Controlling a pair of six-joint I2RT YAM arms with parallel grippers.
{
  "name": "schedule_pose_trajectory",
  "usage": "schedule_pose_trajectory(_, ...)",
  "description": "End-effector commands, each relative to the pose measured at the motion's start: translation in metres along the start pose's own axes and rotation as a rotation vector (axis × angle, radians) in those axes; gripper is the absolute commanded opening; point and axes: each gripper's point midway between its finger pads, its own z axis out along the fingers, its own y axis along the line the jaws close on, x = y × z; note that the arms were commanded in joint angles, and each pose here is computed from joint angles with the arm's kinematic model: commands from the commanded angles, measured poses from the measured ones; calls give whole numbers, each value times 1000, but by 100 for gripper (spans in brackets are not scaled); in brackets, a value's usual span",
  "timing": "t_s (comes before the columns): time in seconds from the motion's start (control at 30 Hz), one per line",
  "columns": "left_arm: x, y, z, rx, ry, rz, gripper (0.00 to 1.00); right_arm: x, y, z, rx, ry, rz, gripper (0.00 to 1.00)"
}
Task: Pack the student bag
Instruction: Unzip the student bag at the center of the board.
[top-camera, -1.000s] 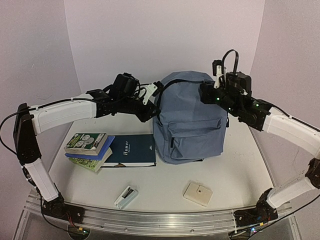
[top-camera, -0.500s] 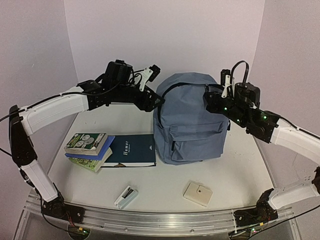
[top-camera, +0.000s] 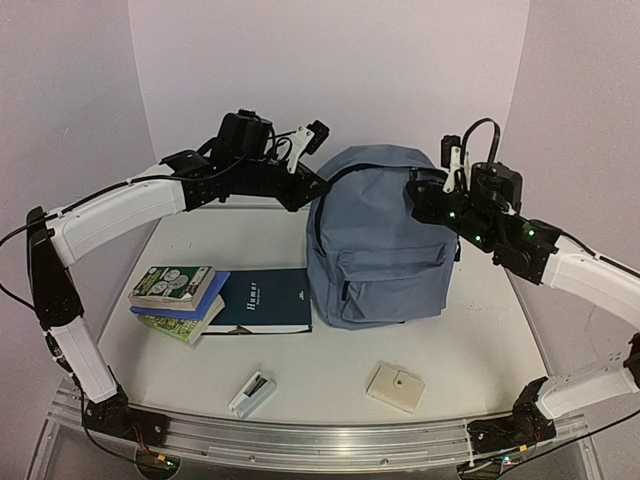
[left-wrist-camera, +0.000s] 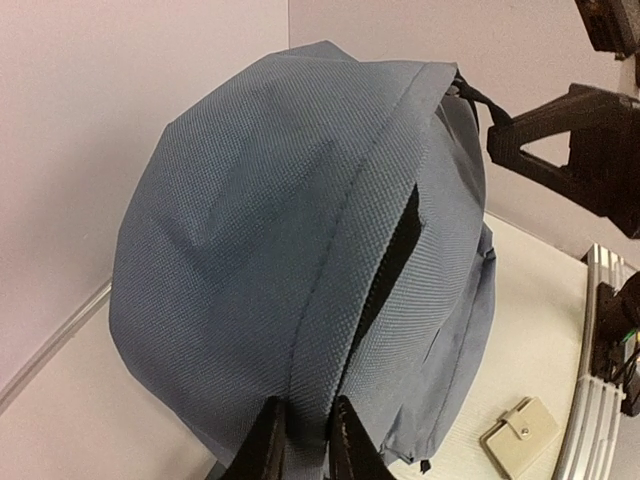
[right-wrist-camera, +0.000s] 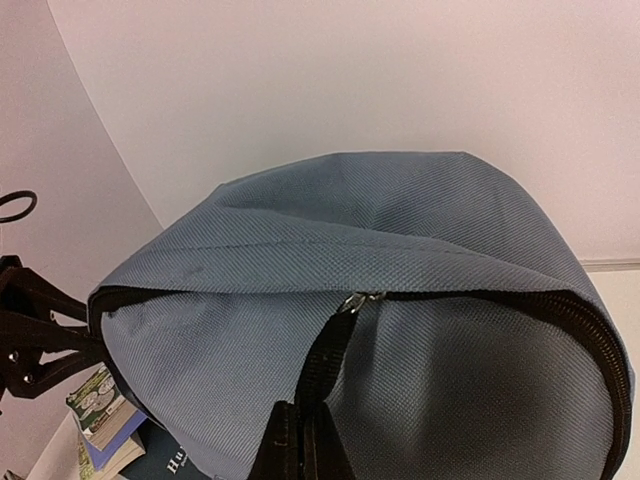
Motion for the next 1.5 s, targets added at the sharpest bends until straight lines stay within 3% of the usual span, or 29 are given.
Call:
schedule_pose_trajectory(0.0, -23, -6, -6, 26, -33, 8, 1, -19, 19, 8, -48, -30, 1, 0)
schedule_pose_trajectory(0.3, -3, -4, 2, 56, 23, -34, 0, -20, 49, 32, -144, -17, 39, 0)
schedule_pose_trajectory(0.97, -15, 3, -4, 92, -18, -62, 0, 14, 169, 49, -382, 59, 9, 0)
schedule_pose_trajectory(1.27, -16, 12, -24, 72, -46, -84, 1, 58, 163, 48, -341, 130, -27, 0)
schedule_pose_trajectory(1.37, -7, 13, -29, 62, -32, -93, 10, 57, 156, 40, -329, 131, -23, 0)
schedule_pose_trajectory(1.47, -4, 13, -37, 47, -36, -94, 20, 45, 151, 26, -329, 117, -25, 17)
